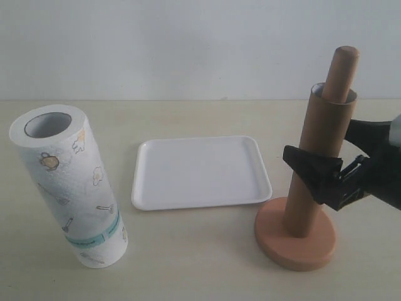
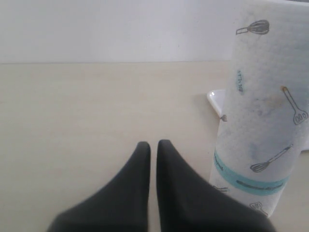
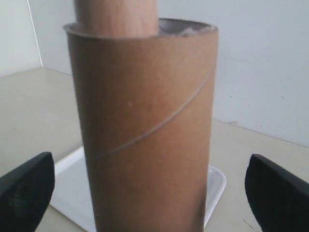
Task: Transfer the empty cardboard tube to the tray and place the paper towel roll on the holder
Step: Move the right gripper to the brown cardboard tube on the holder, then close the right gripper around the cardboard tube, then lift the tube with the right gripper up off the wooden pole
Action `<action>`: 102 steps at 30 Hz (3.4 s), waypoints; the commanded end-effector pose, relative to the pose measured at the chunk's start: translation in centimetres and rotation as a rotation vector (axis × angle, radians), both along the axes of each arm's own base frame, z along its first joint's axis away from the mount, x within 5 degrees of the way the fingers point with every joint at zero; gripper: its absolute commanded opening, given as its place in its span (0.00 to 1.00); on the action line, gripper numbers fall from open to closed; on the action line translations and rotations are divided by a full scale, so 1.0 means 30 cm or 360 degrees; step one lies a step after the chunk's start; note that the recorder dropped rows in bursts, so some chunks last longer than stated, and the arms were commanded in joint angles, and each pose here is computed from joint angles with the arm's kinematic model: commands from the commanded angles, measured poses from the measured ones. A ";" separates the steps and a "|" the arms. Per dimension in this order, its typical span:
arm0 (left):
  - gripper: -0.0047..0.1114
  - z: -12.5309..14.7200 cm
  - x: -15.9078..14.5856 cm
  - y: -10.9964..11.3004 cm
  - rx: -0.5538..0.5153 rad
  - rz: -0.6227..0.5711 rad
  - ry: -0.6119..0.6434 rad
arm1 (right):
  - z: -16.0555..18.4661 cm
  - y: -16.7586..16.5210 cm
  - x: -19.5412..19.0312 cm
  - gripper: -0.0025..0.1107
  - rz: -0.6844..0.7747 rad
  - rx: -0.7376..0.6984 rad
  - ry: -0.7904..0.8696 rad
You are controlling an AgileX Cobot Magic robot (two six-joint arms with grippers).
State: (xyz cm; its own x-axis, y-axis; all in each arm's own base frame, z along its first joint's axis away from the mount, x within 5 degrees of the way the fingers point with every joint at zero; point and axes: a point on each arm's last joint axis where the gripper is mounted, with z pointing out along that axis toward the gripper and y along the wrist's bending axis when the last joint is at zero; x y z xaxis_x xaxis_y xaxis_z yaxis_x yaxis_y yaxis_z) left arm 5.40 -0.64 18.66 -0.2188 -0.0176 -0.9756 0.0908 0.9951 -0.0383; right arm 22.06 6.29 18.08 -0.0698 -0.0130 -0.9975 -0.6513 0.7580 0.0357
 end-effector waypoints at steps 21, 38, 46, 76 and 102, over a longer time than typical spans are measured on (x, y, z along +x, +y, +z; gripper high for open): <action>0.08 -0.003 0.000 0.000 -0.0024 0.0006 0.0002 | 0.004 0.015 0.008 0.45 0.0118 -0.0026 0.0004; 0.08 -0.003 0.000 0.000 -0.0024 0.0006 0.0002 | 0.003 0.010 0.014 0.09 0.0078 -0.0040 -0.0003; 0.08 -0.003 0.000 0.000 -0.0024 0.0006 0.0002 | 0.007 0.003 0.020 0.02 0.0025 -0.0009 -0.0002; 0.08 -0.003 0.000 0.000 -0.0024 0.0006 0.0002 | 0.331 0.027 0.033 0.02 0.0201 -0.0027 0.0071; 0.08 -0.003 0.000 0.000 -0.0024 0.0006 0.0002 | 1.099 0.040 -0.150 0.02 0.0325 -0.0076 -0.0531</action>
State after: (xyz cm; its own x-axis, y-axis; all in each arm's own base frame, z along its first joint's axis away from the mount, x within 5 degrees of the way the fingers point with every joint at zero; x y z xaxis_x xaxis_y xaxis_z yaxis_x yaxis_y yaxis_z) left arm 5.40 -0.64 18.66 -0.2188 -0.0176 -0.9756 0.0908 0.9951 -0.0383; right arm 18.24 7.31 50.62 0.2654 -0.0429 -0.9632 -0.7381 0.6337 -0.2316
